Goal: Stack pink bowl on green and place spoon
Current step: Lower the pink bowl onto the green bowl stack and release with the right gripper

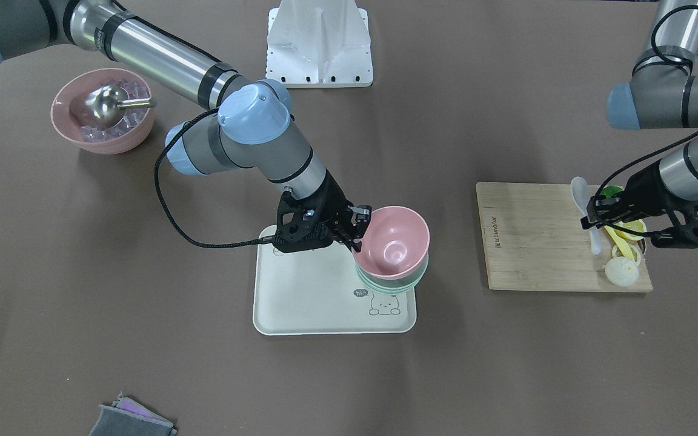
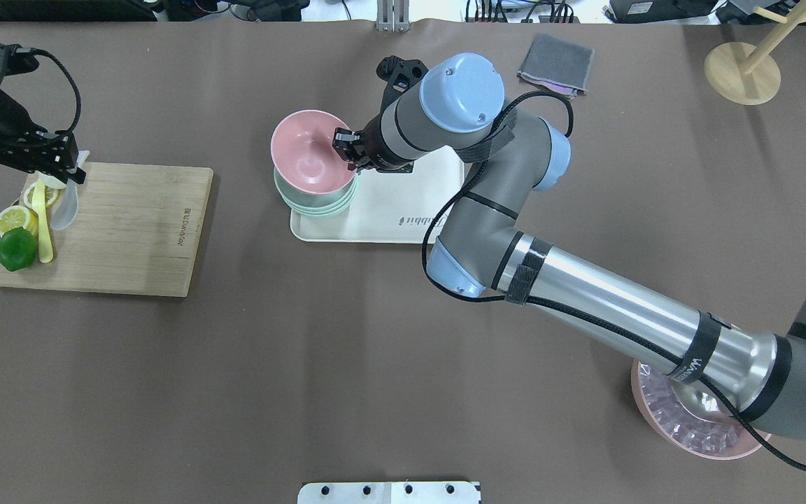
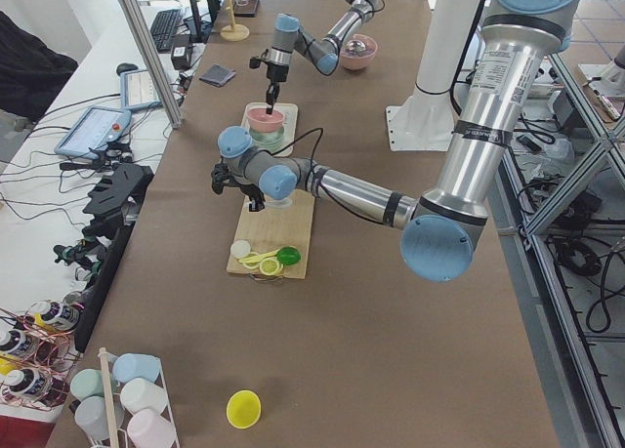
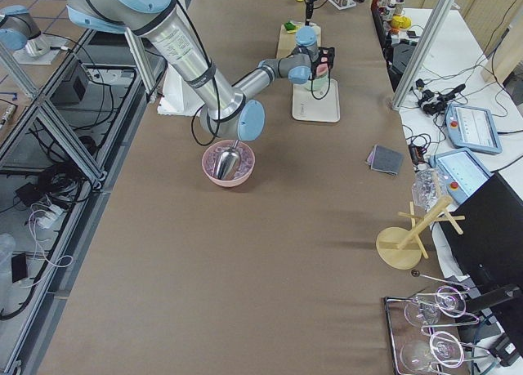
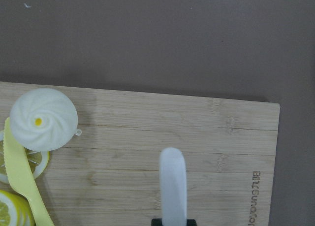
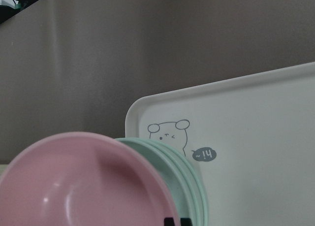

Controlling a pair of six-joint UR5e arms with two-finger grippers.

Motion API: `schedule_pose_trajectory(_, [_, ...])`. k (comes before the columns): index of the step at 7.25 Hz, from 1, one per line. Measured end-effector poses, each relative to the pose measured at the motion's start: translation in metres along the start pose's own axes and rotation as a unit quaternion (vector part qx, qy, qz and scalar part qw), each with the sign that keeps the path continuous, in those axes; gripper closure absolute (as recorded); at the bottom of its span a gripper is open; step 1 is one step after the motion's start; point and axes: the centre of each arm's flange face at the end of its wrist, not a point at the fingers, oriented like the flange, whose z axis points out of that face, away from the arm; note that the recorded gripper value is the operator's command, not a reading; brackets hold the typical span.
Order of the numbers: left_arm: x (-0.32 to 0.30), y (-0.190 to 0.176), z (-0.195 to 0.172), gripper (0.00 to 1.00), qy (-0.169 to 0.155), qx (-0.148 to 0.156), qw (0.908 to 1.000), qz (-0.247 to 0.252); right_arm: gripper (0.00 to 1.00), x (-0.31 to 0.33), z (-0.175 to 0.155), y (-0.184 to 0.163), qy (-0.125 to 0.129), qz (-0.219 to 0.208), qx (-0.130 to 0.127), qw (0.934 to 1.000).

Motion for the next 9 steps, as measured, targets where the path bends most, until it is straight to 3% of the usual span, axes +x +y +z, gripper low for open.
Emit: schedule_pose_trajectory(9, [0.0000,-0.0002,0.0002,1.00,0.000,0.000,1.0000,0.000,1.00,-0.0015,0.0052,0.0066,0.001,-0.002,0.005,1.0000])
